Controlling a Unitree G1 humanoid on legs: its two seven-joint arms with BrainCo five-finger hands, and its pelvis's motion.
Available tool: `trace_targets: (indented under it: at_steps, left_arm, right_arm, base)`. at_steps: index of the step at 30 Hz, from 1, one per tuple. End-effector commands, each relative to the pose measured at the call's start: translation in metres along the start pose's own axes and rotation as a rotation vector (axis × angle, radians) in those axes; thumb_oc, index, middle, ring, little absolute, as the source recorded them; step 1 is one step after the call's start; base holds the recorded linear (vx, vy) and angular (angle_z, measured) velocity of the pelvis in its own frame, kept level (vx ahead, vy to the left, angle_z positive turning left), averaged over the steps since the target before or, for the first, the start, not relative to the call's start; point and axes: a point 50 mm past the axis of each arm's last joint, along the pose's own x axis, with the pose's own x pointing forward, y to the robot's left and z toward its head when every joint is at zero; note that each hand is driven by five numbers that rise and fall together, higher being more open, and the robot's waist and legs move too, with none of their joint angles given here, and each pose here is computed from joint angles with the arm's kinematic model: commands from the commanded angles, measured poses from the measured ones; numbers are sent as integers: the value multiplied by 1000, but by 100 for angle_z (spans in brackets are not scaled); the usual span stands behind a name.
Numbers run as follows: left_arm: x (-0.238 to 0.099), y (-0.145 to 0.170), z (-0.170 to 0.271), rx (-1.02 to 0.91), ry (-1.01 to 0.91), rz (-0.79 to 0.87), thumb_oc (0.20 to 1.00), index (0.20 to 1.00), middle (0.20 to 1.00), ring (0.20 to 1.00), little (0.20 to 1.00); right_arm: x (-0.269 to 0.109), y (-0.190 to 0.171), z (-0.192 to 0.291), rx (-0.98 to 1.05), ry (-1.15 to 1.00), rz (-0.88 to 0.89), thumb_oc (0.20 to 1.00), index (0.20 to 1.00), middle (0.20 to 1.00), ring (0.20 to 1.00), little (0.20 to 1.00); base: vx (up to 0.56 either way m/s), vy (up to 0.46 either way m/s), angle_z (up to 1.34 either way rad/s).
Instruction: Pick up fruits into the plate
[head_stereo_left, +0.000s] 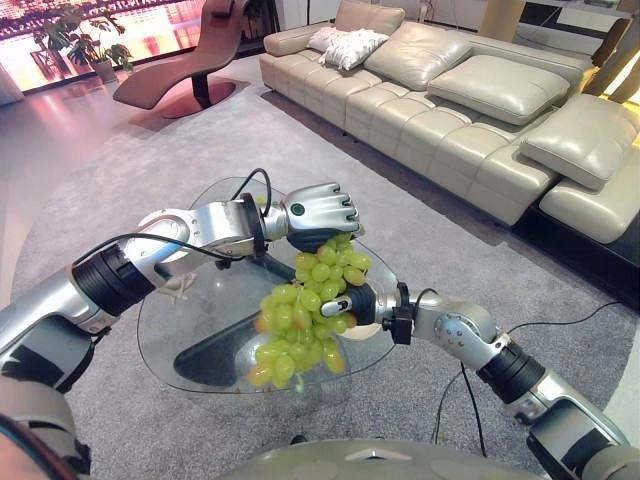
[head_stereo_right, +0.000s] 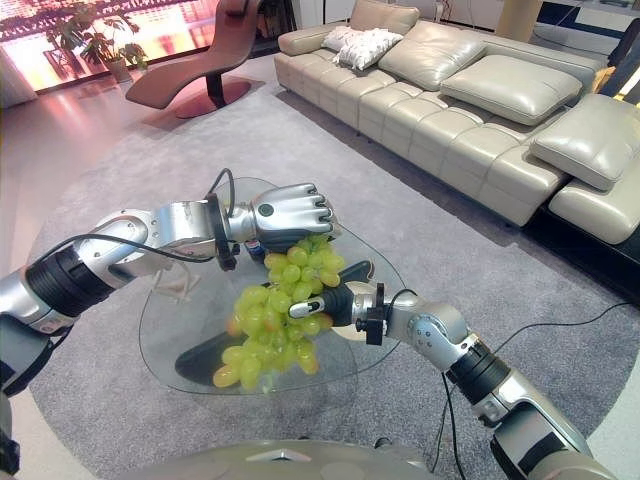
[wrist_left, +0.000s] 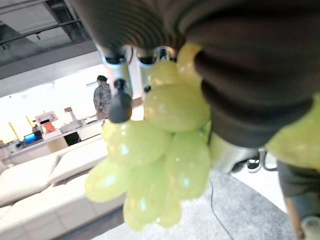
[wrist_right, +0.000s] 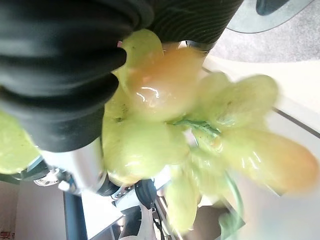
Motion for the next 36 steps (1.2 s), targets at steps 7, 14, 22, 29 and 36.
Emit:
trace_targets:
  at_steps: [7,14,22,29,36]
  left_arm:
    - [0,26,-28,0,109,90,200,200,200,200,200]
    - [0,22,-28,-14,110,79,200,200,200,200,200]
    - [-2,23,-30,-62,132,90,843,843,843,843,843]
    - [-15,4,-38,-193,237,96,1000,1000,1000,1000,1000]
    - [-51,-42,-42,-383,423,83,1000,1000,1000,1000,1000]
  right_arm:
    - [23,32,24,-25,-185,195,200,200,200,200,200]
    - [25,33,23,-11,-191,197,200,200,200,200,200]
    - [24,31,19,-1,-199,174,200,200,200,200,200]
    - [12,17,12,8,-223,65,200,200,200,200,200]
    - [-25,-9,0,-18,-252,-151,200,200,200,200,200]
  base:
    - [0,0,0]
    - [0,0,0]
    - [0,0,0]
    - [0,0,0]
    - [5,-1,0]
